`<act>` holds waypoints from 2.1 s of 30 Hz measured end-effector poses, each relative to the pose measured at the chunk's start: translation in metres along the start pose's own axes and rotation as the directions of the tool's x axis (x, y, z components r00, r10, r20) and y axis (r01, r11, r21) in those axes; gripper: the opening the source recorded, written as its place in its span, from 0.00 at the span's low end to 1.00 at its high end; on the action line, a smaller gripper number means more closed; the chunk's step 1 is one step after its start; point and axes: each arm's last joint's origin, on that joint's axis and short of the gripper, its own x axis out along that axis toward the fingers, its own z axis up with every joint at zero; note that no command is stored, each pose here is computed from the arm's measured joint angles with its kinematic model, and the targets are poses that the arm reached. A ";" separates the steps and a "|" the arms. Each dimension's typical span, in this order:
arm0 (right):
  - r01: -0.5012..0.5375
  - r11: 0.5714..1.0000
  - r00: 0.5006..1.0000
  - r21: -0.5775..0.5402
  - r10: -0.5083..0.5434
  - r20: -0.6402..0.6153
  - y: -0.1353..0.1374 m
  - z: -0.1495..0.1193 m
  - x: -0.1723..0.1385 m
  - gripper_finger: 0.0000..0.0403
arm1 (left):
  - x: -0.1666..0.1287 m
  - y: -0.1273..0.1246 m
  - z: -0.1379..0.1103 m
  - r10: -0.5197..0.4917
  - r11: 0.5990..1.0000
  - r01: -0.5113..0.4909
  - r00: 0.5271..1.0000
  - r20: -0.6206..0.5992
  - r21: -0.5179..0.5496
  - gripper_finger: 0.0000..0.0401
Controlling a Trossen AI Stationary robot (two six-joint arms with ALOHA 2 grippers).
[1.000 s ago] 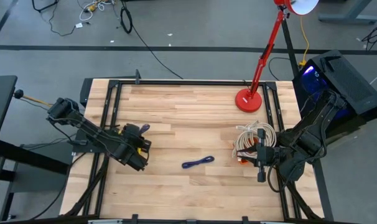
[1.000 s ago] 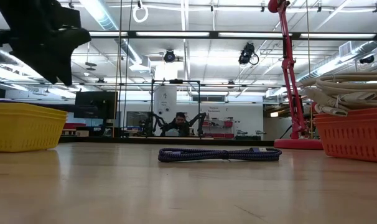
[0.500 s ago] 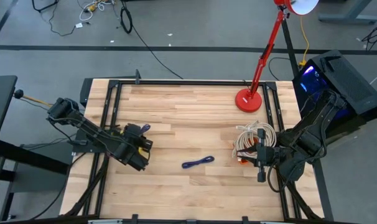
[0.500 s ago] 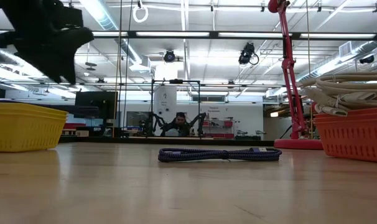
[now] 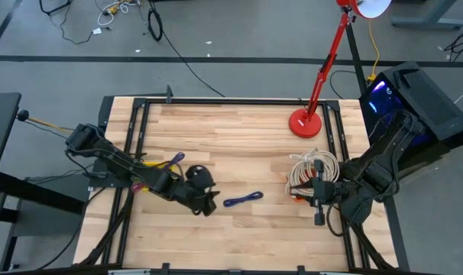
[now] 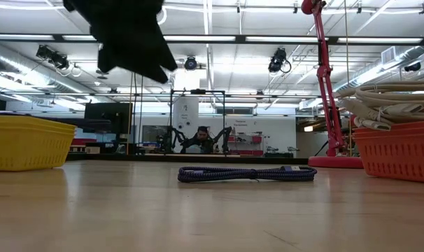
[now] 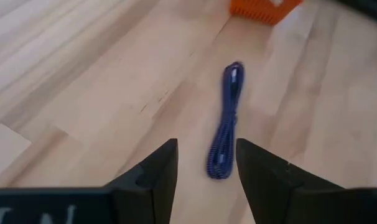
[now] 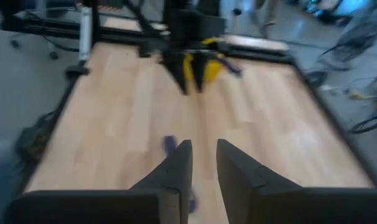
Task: Pick & Place USB Port
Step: Put the black and purple charger cable into the yellow bin
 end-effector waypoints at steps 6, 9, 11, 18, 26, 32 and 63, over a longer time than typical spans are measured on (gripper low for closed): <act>-0.123 0.991 0.991 -0.044 0.119 -0.068 0.024 -0.004 0.020 0.19 | 0.030 -0.001 -0.001 0.003 0.999 0.002 0.995 -0.103 0.049 0.39; -0.124 0.990 0.989 -0.071 0.118 -0.084 0.038 -0.008 0.034 0.19 | 0.043 -0.009 0.005 -0.019 0.996 0.031 0.991 -0.129 0.089 0.39; -0.128 0.988 0.988 -0.092 0.119 -0.100 0.048 -0.011 0.045 0.19 | 0.049 -0.014 0.012 -0.027 0.991 0.045 0.990 -0.139 0.124 0.39; -0.182 0.977 0.971 -0.114 0.161 -0.175 0.076 -0.027 0.074 0.19 | 0.071 -0.034 0.034 0.020 0.962 0.032 0.982 -0.186 0.271 0.39; -0.275 0.958 0.948 -0.081 0.256 -0.191 0.091 -0.032 0.081 0.19 | 0.104 -0.031 0.028 0.153 0.931 -0.008 0.917 -0.369 0.365 0.39; -0.301 0.948 0.944 -0.102 0.281 -0.170 0.096 -0.031 0.077 0.19 | 0.122 -0.023 0.025 0.110 0.947 0.046 0.884 -0.455 0.318 0.39; -0.281 0.952 0.952 -0.122 0.260 -0.163 0.096 -0.031 0.076 0.19 | 0.148 -0.014 0.017 0.040 0.966 0.107 0.835 -0.548 0.234 0.39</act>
